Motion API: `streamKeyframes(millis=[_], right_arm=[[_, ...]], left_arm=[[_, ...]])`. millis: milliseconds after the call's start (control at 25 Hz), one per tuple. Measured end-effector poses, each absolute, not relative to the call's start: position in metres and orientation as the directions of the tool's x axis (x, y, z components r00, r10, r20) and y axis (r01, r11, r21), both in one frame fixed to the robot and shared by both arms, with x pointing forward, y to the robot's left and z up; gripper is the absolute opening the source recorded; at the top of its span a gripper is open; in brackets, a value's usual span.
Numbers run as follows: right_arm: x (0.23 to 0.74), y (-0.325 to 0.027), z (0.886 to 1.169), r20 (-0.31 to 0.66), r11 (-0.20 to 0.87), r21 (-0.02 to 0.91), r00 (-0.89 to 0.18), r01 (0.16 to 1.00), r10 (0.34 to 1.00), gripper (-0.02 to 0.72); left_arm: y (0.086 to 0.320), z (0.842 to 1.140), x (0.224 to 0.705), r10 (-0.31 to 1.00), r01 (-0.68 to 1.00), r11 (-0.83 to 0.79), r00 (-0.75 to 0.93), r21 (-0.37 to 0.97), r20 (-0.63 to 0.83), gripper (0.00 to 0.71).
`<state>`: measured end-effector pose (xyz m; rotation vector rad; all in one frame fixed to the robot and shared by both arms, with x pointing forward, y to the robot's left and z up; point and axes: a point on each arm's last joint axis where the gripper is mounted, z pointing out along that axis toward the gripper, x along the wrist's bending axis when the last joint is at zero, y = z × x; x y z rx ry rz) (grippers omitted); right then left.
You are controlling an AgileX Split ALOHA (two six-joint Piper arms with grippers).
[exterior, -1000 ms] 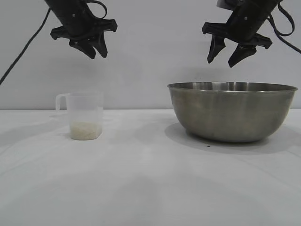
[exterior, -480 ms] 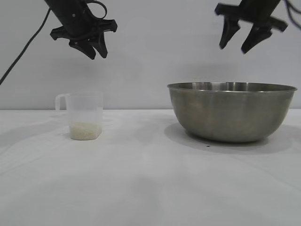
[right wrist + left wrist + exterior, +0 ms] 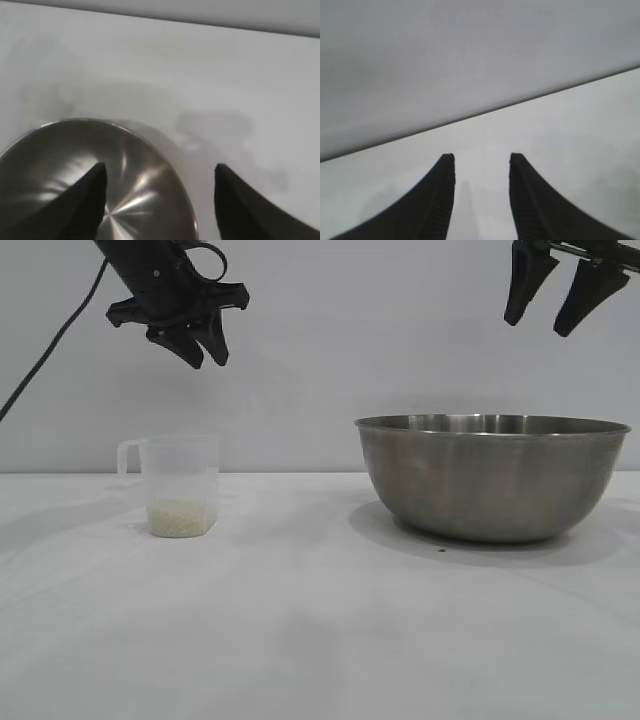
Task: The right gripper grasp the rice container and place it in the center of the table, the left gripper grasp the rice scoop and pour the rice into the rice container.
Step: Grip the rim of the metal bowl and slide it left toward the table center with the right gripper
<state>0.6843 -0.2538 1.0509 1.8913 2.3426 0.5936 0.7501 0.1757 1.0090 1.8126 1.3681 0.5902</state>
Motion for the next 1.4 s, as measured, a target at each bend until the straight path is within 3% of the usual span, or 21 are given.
streamKeyframes(millis=[520,880,1400], right_arm=[[0.680,-0.257,1.048,0.175,0.163,0.291,-0.220,0.943,0.960,0.428],[0.661,-0.258,1.000,0.201,0.165,0.117,-0.186,0.979,0.962,0.428],[0.657,-0.258,0.976,0.207,0.160,0.060,-0.169,0.985,0.964,0.398]], left_arm=[[0.176,1.009,0.750,0.945,0.588,-0.123,0.315,0.800,-0.086,0.220],[0.176,1.009,0.750,0.945,0.591,-0.124,0.316,0.797,-0.087,0.220],[0.176,1.008,0.750,0.945,0.592,-0.124,0.316,0.796,-0.087,0.220]])
